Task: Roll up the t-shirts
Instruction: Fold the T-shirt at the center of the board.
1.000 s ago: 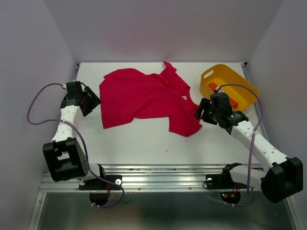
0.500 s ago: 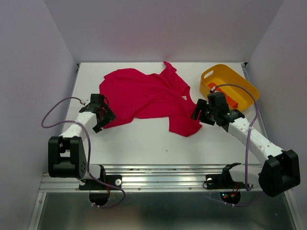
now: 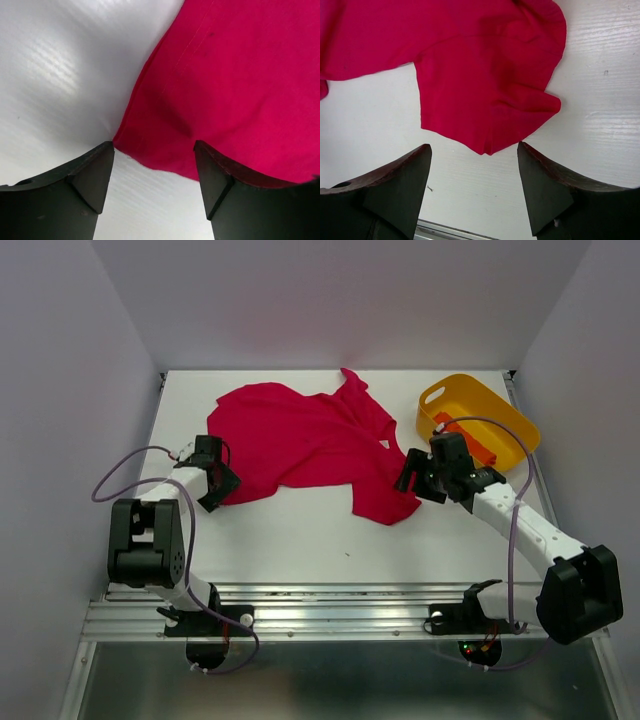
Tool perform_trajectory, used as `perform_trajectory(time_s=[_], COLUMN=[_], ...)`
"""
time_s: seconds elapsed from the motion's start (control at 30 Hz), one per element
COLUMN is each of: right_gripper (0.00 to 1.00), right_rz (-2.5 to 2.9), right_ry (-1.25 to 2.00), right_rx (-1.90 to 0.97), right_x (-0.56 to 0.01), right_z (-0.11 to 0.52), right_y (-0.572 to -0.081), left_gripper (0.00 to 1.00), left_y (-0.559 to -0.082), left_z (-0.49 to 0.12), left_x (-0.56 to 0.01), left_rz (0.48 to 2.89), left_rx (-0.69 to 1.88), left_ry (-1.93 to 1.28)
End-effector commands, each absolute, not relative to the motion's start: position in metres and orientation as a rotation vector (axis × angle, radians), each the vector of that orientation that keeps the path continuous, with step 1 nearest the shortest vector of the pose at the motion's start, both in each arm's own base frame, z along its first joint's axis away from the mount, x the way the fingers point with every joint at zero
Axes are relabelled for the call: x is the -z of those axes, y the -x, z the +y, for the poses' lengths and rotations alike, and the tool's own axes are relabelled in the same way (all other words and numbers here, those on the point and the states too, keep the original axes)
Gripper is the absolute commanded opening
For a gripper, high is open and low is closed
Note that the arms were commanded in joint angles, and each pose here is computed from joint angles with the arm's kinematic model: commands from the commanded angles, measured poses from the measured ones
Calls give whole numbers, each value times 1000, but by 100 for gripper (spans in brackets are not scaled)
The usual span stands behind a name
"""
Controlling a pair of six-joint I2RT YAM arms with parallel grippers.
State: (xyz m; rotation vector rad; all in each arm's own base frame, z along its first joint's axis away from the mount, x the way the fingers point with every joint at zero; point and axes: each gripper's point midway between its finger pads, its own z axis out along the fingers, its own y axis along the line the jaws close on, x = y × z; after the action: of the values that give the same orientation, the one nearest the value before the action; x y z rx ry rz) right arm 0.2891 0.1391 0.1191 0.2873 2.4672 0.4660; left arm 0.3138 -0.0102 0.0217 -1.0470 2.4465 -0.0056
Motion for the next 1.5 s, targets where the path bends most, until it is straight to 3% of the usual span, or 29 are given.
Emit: perform_trajectory(time_s=[0.0,0.1,0.13,0.4,0.8,0.9,1.0,1.03,1.1,1.3,1.47], right_gripper=[75,75,75,75,72,63,35,18,5,1,1], right_rz=[2422,2433,2434,2545,2574,2564,2524,2520,2452,2169,2036], right_ry=[-271,-283,-290,-312,-386,-391,-389,-394,-350,-249,-211], right_rx=[-491,-487,-489,-456,-485,-494,-506,-479,-467,-398,-468], right_x=[-128,-122,-121,-87,-40,-33,-39,-37,-62,-196,-271], right_z=[142,140,140,137,146,151,156,155,160,157,156], right_y=[-293,-289,-287,-272,-281,-291,-310,-317,-347,-430,-413], left_gripper=[70,38,0,0,0,0,0,0,0,0,0], left_y=[-321,-334,-345,-370,-370,-370,-372,-373,-381,-413,-408], left_z=[-12,-12,-10,-4,-16,-16,-15,-15,-17,6,48], left_x=[-4,-12,-23,-118,-112,-117,-121,-122,-128,-193,-236], left_rz=[2444,2434,2407,2180,2229,2221,2216,2215,2214,2125,2004], left_rx=[11,24,30,129,200,197,195,198,216,216,231], left_ry=[1092,1049,1033,936,900,889,879,876,860,833,878])
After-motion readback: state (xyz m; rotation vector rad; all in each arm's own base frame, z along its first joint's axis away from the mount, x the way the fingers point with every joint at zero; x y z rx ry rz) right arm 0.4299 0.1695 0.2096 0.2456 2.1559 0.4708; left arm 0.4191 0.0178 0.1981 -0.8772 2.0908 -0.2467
